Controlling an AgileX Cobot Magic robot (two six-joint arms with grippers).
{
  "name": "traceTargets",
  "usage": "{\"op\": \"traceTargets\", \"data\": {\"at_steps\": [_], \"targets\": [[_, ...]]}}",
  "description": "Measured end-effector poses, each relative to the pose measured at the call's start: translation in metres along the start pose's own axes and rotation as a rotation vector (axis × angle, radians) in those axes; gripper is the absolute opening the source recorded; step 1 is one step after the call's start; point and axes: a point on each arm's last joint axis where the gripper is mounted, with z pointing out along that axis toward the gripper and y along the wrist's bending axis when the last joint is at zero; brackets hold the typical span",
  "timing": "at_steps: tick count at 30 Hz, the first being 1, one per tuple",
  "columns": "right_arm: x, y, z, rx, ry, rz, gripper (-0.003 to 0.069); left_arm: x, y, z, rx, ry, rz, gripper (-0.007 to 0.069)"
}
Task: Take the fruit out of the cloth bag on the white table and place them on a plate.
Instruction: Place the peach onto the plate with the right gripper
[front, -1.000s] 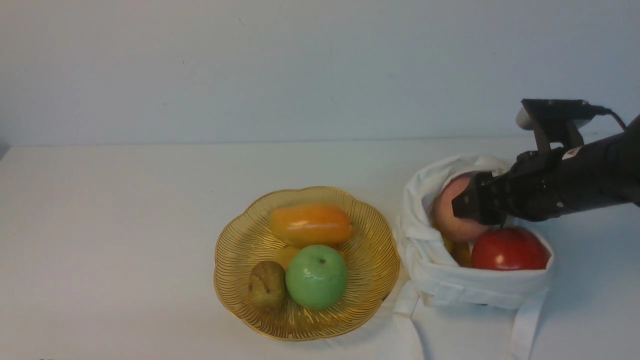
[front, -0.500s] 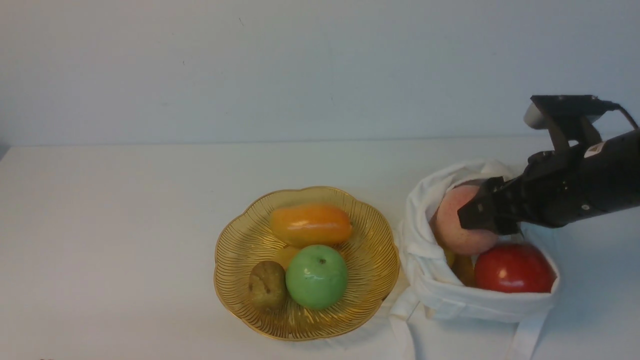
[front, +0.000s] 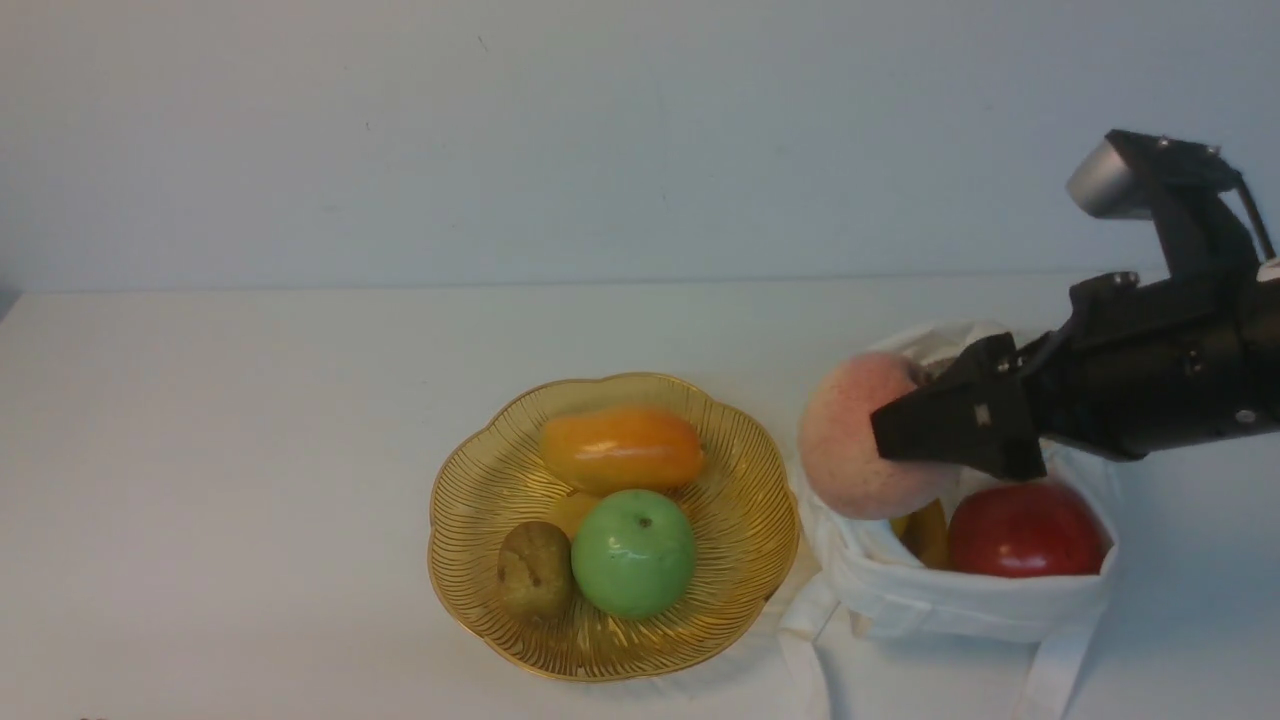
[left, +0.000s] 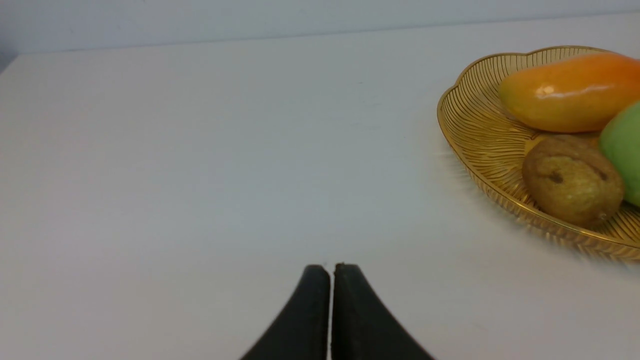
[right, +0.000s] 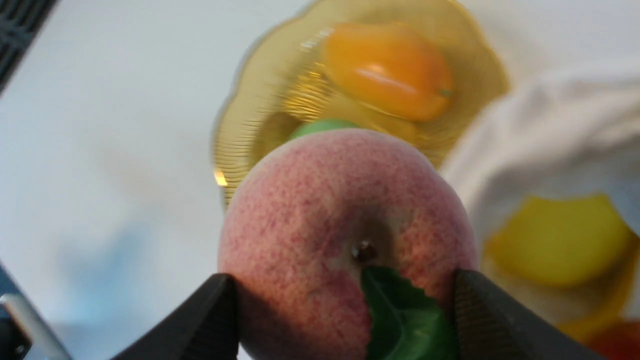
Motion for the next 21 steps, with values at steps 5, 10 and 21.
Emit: {"op": "traceTargets", "data": {"at_steps": [5,10,21], "targets": [[-0.004,0.021,0.014,-0.048,-0.040,-0.115,0.0495,0.000,0.000,0.000,0.000,0.000,0.000,-0.0008],[-0.002,0.037,0.049,-0.074,0.004,-0.179,0.0494,0.000,0.000,0.000,0.000,0.000,0.000,-0.0008],[-0.018,0.007,0.119,0.107,0.182,-0.275,0.0493,0.000,0.000,0.000,0.000,0.000,0.000,-0.0008]]}}
